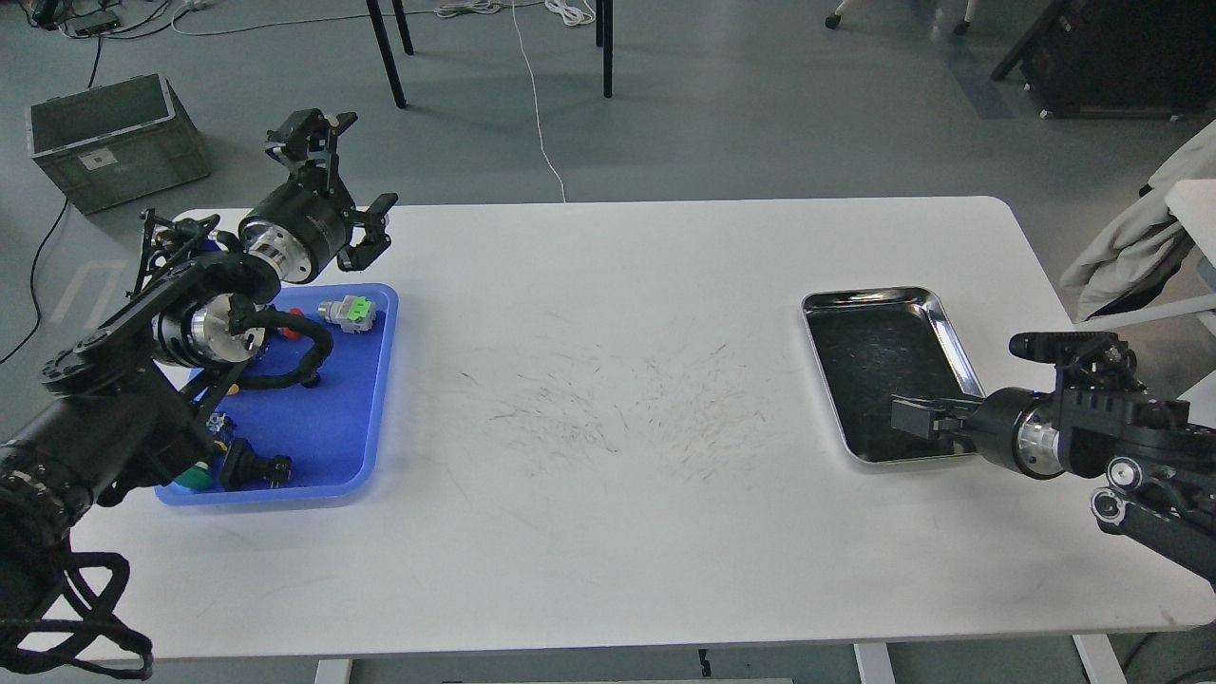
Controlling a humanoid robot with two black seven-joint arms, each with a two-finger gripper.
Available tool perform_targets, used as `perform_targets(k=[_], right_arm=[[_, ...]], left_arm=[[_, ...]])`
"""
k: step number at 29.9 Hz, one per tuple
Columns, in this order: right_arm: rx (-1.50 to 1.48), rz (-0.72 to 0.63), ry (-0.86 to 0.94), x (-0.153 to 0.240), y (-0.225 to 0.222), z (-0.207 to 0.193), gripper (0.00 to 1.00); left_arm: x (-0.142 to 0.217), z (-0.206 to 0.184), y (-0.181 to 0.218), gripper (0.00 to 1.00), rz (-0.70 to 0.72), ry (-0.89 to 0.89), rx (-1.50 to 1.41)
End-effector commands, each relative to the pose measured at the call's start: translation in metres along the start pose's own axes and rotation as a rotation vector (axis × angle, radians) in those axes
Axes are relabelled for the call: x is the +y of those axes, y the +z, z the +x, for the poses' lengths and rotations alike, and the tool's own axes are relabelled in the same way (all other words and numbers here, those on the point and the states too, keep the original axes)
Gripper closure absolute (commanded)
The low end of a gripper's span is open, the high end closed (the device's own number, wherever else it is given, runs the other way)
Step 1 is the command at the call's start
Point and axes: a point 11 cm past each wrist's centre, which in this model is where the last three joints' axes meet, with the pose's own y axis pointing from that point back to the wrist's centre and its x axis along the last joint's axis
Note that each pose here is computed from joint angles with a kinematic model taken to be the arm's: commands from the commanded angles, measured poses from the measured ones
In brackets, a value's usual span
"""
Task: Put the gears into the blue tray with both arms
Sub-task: 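Reach the right gripper into the metal tray and grasp another black part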
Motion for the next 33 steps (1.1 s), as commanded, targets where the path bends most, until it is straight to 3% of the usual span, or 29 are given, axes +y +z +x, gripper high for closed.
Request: perform_targets(k=[1,19,24,28,33], right_arm=[[0.023,0.006,-0.01,-0.003,-0.004,-0.004,0.07],[0.093,0.011,-0.038,-0.008,-0.011,-0.001,0.31],[0.144,0.001,-0.057,-0.009,-0.01,0.001,0.46],[0.146,-0.002,-0.055,-0.009,-0.009,0.003,0.52],[0.149,0.003,-0.053,-0.009,-0.011,0.004,0.79]], left_arm=[[0.0,-0.001,0.0,0.02,-0.001,0.0,0.001],[0.0,0.0,-0.002,0.02,0.001,0.0,0.001],[0.0,0.0,-0.001,0.02,0.0,0.0,0.002],[0.0,0.0,-0.001,0.02,-0.001,0.001,0.001],[0.001,0.001,-0.001,0.02,0.001,0.001,0.0]])
